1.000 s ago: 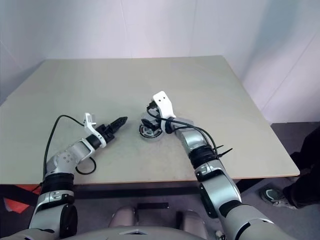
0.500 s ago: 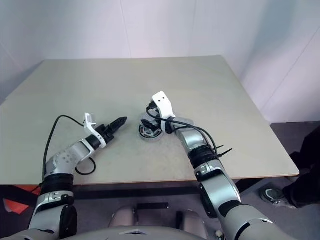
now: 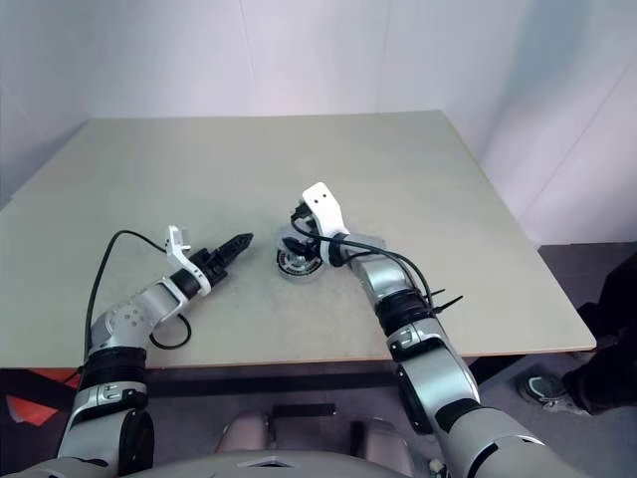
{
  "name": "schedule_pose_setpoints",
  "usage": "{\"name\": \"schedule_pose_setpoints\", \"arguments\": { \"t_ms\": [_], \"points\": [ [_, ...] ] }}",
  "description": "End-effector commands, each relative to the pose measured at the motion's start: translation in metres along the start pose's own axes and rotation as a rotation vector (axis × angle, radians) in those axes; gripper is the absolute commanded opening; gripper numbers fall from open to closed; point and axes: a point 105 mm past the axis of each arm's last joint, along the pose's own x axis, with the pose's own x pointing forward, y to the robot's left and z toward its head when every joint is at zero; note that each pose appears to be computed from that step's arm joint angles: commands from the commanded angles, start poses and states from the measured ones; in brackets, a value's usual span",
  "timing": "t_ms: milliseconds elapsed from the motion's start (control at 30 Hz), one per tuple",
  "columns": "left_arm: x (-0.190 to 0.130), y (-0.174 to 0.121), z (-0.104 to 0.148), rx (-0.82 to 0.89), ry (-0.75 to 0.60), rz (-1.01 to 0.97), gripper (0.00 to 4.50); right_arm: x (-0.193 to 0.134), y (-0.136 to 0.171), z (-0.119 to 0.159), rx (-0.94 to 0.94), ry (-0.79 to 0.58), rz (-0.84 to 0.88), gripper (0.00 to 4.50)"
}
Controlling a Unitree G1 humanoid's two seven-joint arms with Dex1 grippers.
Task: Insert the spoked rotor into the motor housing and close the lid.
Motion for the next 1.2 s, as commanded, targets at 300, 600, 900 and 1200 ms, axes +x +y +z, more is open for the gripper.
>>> {"name": "schedule_pose_setpoints", "arguments": {
  "t_ms": [300,600,900,1200],
  "points": [
    [0.0,-0.002,0.003,0.007,-0.009,-0.006,4.5,-0.038,0.0,0.023,-0.018,-0.115,0.13,3.15],
    [0.001,-0.002,0.004,0.007,-0.006,-0.008,4.5,-0.042,0.007,0.001,-0.035,-0.068,0.176,3.15],
    [-0.001,-0.001,0.005,0.011,-0.006,-0.002,4.5,-0.049,0.008,-0.001,-0.029,-0.088,0.216,3.15],
    [-0.002,0.0,0.004,0.015,-0.003,0.0,4.5,-0.057,0.003,0.022,0.126,-0.248,0.233,3.15]
  ]
}}
